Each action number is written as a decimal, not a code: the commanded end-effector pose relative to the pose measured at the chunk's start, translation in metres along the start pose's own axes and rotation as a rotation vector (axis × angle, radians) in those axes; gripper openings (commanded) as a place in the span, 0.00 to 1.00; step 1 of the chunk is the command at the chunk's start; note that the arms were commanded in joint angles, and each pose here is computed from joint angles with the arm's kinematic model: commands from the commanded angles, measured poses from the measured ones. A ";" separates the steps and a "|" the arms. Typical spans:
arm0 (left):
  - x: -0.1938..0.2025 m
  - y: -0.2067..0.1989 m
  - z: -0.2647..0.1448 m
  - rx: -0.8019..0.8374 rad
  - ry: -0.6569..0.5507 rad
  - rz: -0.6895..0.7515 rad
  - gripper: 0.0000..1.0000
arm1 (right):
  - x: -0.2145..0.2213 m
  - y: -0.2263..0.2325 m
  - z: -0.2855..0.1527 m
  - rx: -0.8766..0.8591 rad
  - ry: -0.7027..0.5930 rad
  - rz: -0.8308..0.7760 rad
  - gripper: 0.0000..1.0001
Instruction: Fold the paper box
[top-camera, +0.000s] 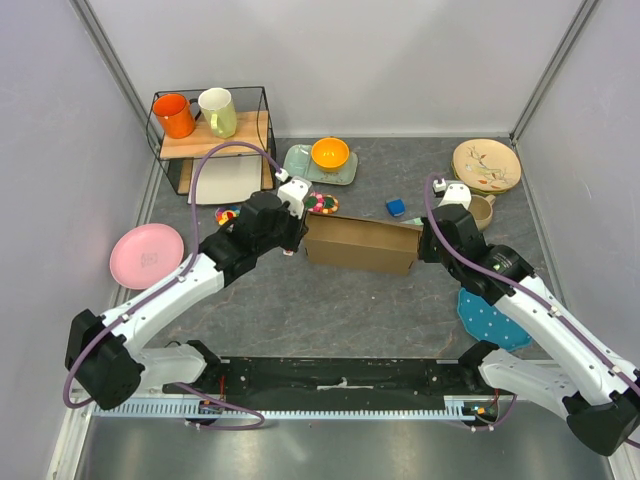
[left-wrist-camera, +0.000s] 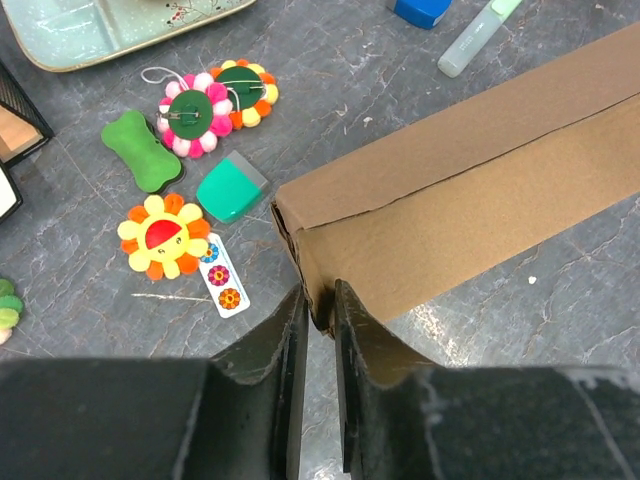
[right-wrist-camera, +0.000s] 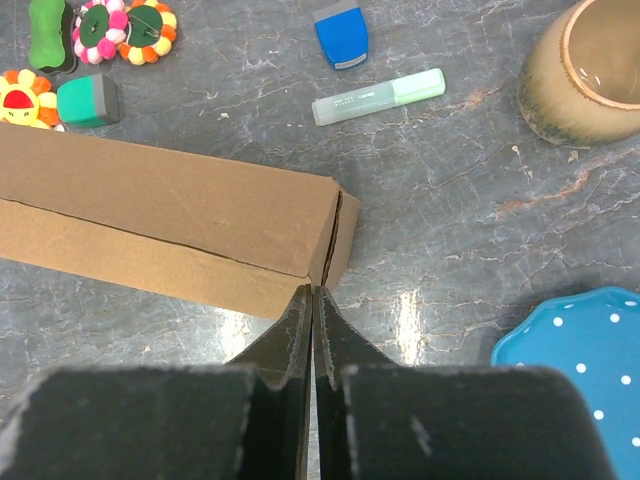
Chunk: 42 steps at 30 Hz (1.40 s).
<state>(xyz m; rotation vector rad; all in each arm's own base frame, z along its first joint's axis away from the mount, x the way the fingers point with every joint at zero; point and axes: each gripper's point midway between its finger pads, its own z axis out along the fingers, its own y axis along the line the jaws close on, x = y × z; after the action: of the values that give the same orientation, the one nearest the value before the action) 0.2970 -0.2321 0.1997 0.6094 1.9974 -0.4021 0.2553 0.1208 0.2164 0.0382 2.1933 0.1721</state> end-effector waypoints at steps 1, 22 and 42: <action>0.002 -0.005 -0.003 0.024 0.054 0.000 0.22 | -0.001 0.002 0.001 -0.007 0.001 -0.010 0.04; -0.006 0.002 -0.009 -0.007 0.058 0.035 0.15 | -0.001 0.002 0.000 -0.010 -0.001 -0.011 0.05; -0.030 -0.002 -0.021 0.021 0.007 -0.009 0.23 | -0.002 0.003 0.000 -0.013 -0.001 -0.013 0.05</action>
<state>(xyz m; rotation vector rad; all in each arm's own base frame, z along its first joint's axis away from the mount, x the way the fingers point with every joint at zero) 0.2930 -0.2275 0.2140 0.6252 2.0493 -0.3883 0.2563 0.1215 0.2161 0.0323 2.1933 0.1707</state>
